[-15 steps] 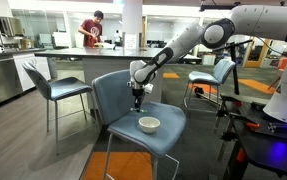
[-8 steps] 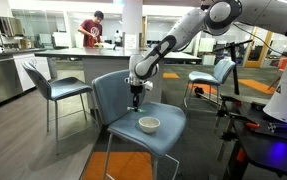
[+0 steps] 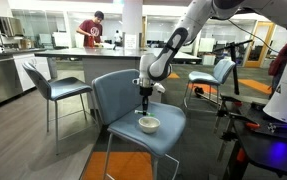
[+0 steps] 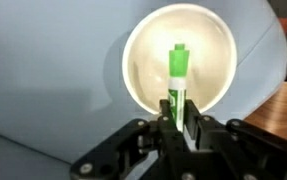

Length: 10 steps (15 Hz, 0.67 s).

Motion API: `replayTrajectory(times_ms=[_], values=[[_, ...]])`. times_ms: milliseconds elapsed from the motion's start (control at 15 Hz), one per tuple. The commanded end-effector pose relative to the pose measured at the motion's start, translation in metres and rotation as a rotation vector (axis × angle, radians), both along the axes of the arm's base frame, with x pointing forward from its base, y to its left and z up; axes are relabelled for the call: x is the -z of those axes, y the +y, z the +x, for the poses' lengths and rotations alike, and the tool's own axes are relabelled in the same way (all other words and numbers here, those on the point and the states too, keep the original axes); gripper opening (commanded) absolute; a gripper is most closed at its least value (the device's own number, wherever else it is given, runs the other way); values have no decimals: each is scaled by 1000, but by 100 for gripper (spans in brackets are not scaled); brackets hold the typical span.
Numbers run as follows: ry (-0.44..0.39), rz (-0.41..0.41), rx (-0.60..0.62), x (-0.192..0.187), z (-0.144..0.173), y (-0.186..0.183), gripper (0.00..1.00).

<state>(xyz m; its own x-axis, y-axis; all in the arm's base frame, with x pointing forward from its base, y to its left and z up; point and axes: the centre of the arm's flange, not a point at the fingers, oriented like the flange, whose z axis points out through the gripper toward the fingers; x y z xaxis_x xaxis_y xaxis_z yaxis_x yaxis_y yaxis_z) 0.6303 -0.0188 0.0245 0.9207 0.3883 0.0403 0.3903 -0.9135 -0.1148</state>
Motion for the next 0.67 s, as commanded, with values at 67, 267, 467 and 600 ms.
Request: replayTrajectory(times_ms=[67,267,467,600], values=[[-66,51,-62,-6,-36,5,5],[-82,59,-61,2,-35,5,5],[-83,52,-52,3,-30,-4,5],[-86,75,-66,3,-28,-6,45]])
